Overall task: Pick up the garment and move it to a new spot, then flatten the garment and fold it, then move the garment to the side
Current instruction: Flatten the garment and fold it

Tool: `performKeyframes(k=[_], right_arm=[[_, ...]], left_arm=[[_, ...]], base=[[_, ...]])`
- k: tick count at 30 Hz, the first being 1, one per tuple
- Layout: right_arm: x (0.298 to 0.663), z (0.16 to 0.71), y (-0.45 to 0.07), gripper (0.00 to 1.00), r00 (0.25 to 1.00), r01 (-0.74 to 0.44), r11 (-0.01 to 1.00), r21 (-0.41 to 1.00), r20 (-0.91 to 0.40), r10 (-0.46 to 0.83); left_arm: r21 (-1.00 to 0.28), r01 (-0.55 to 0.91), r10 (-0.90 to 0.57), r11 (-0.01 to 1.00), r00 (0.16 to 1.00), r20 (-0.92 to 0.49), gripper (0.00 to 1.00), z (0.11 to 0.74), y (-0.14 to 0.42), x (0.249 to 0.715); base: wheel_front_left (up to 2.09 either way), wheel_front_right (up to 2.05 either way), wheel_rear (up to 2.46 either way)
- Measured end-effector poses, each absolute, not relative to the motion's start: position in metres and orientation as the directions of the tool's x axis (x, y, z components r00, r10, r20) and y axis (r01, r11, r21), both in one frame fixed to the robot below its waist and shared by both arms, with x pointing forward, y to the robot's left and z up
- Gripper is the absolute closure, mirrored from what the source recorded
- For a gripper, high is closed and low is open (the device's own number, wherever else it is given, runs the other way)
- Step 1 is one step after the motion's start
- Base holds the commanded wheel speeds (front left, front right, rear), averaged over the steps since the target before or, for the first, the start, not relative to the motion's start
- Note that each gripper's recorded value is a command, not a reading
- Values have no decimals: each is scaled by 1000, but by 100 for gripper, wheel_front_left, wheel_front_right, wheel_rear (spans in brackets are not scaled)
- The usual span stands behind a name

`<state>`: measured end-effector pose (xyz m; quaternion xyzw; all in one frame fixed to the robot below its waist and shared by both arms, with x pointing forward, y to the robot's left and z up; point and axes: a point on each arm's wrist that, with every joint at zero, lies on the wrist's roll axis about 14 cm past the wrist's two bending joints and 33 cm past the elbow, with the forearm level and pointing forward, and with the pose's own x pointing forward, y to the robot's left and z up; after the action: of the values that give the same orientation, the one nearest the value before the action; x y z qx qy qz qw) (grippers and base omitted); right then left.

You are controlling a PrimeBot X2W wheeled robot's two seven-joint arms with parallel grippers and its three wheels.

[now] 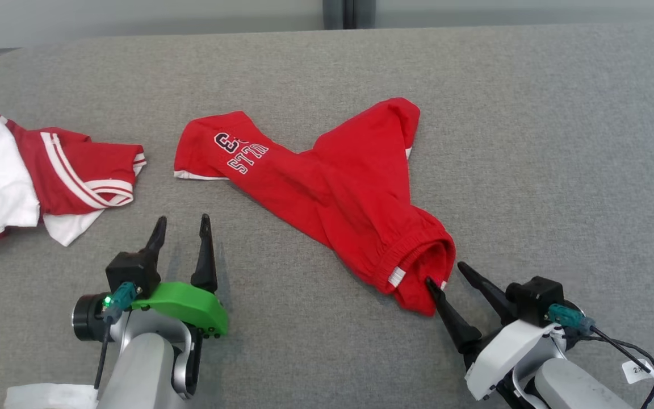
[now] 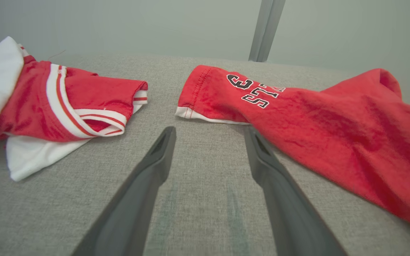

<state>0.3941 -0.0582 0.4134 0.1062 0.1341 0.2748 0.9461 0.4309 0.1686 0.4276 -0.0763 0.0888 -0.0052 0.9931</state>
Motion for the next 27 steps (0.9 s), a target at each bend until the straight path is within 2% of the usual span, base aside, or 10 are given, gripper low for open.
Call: performKeyframes(k=[6,7,9,10,21,27], right_arm=[[381,400,-34,0,754,-543,789,287,-246,609],[379,395,-32,5,745,-547,787,284,-261,613],[383,391,-32,98,738,-559,788,258,-280,614],[389,392,-33,100,742,-557,793,247,-281,609],[457,425,-86,100,833,-521,854,-1,-219,508],[511,478,-104,100,853,-521,810,-267,-123,508]], left_arm=[[-164,-38,10,986,986,-169,0,434,178,410],[-163,-43,16,986,986,-164,0,436,179,409],[-168,-57,31,984,987,-157,0,439,184,406],[-167,-61,35,984,988,-151,0,441,186,405],[-187,-59,33,981,989,-141,0,444,183,405],[-202,-47,16,978,989,-149,0,442,177,406]], base=[[0,0,0],[0,0,0],[0,0,0],[0,0,0],[0,0,0],[0,0,0]])
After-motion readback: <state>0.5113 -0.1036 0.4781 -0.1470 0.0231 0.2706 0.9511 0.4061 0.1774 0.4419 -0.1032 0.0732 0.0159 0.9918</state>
